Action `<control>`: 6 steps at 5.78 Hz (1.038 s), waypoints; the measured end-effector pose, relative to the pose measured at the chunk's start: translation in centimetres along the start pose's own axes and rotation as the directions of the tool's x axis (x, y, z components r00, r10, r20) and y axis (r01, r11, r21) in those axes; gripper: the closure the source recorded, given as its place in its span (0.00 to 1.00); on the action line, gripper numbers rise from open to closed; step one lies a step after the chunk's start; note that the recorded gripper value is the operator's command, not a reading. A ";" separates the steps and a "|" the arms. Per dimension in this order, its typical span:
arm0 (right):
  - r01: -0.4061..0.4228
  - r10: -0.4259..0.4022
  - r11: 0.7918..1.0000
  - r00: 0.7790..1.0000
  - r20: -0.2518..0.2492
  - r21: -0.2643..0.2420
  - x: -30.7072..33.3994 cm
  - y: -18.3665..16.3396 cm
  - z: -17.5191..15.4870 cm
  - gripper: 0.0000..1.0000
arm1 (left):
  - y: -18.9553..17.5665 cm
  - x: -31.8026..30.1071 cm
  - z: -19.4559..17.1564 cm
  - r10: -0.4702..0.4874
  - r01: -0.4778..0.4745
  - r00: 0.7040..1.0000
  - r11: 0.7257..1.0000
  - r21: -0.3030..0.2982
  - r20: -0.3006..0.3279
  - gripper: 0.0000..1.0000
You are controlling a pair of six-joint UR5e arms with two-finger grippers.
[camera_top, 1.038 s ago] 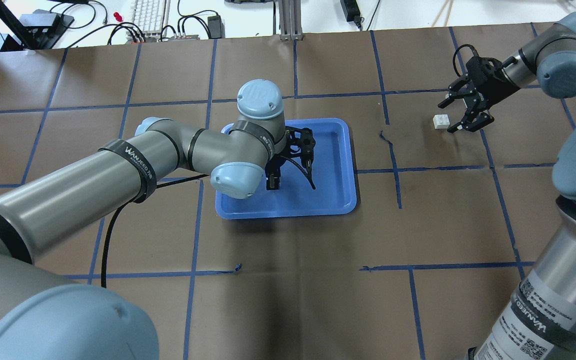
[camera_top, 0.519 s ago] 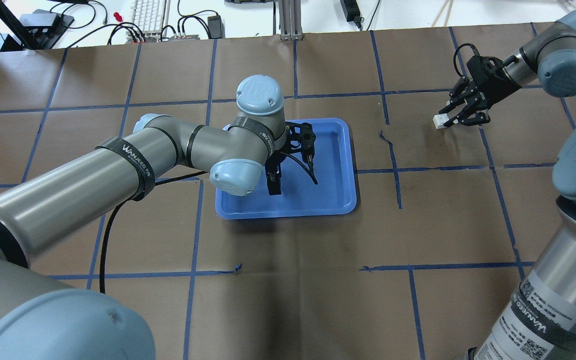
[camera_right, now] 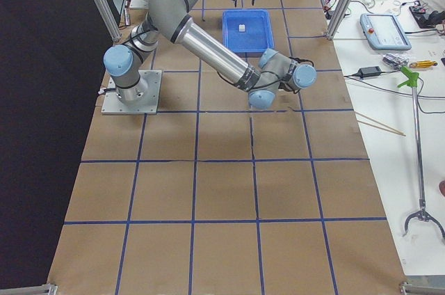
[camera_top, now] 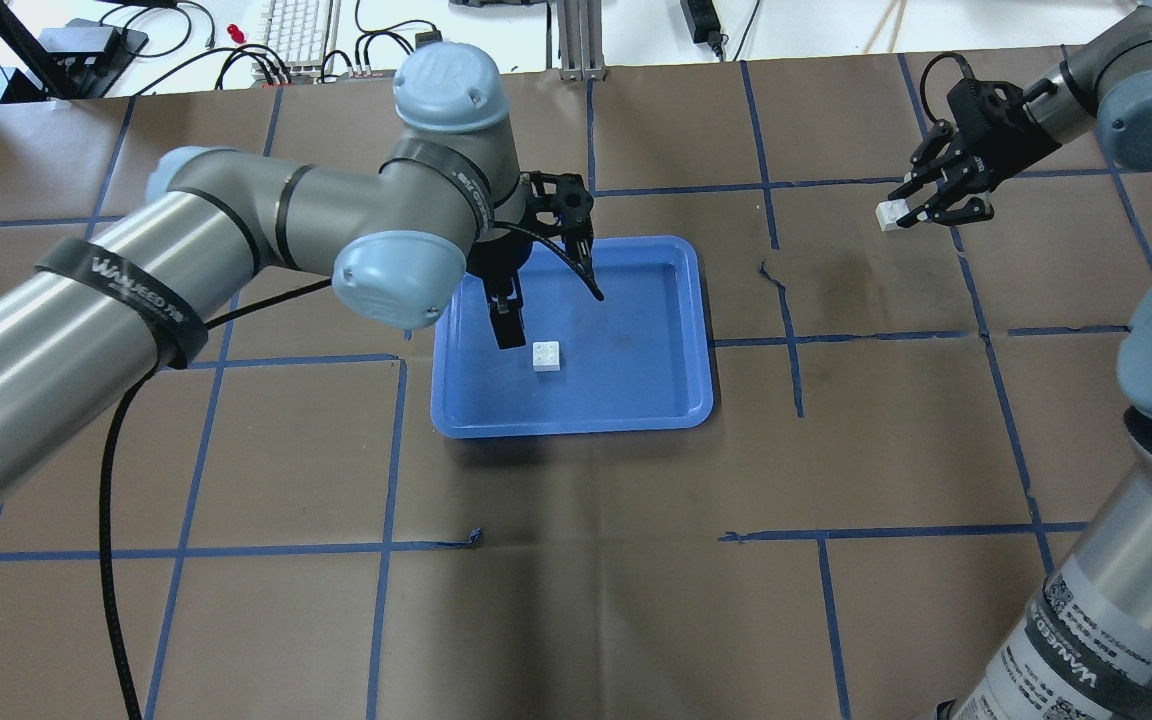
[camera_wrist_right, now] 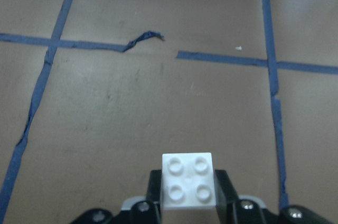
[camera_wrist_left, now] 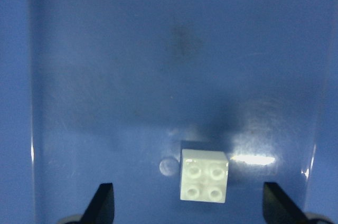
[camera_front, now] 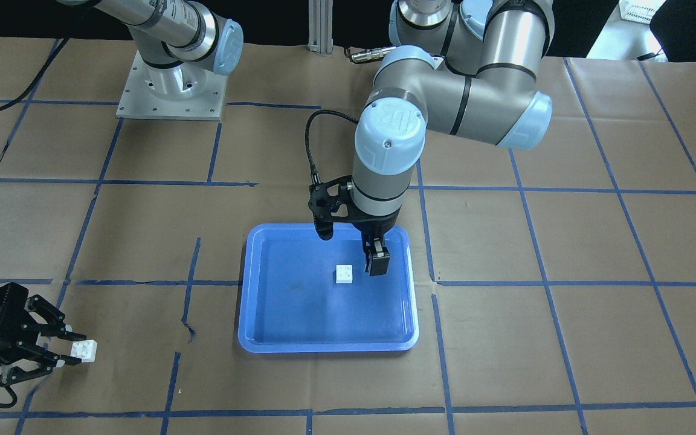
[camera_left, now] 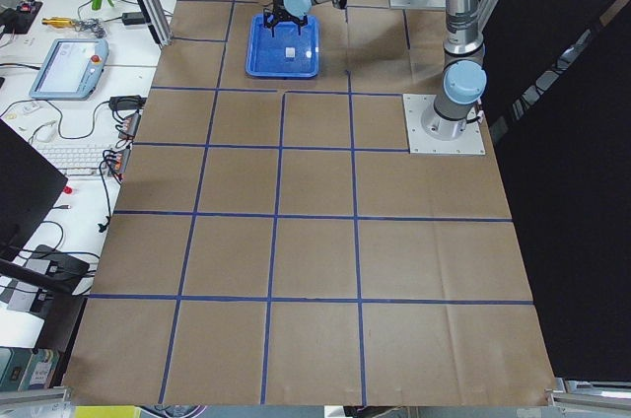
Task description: Assemble white blocks and place on blue tray
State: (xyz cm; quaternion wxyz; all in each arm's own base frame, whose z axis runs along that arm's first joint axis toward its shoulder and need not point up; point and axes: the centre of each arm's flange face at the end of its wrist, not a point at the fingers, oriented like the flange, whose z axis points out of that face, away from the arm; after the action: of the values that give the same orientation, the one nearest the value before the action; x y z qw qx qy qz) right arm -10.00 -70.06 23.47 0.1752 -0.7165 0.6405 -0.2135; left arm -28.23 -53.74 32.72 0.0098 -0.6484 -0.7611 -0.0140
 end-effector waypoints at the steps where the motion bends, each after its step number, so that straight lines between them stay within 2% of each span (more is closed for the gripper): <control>1: 0.000 0.001 0.999 1.000 -0.020 0.035 0.0 -3.5 -1.0 0.80 | 1.6 1.3 -4.7 -0.035 0.035 0.999 0.999 -0.014 -0.035 0.01; 2: -0.010 0.011 0.996 1.000 -0.009 0.089 -0.5 -7.7 0.0 0.80 | 3.7 2.7 -9.1 -0.123 0.122 0.991 0.992 -0.021 -0.047 0.01; 3: -0.033 0.033 0.990 0.999 0.005 0.138 -1.5 -12.2 2.0 0.80 | 5.9 3.7 -12.7 -0.285 0.285 0.958 0.958 -0.009 -0.022 0.01; 4: -0.053 0.054 0.983 0.999 0.001 0.174 -2.7 -15.7 4.7 0.80 | 8.2 3.6 -14.6 -0.461 0.461 0.887 0.887 0.008 0.002 0.01; 5: -0.060 0.066 0.979 0.998 -0.025 0.195 -3.8 -18.7 8.1 0.80 | 10.9 2.8 -15.9 -0.643 0.642 0.766 0.766 0.031 0.019 0.01; 6: -0.073 0.087 0.975 0.995 -0.056 0.209 -5.0 -21.5 11.7 0.80 | 13.1 2.3 -16.9 -0.787 0.785 0.617 0.617 0.054 0.026 0.01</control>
State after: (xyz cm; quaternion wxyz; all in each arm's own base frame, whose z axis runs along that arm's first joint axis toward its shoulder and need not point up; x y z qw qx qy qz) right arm 13.86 -62.82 24.46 0.2364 -0.6606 0.6485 -0.2951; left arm -15.70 -49.96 49.84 -0.0033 -0.2502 -0.9681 0.0127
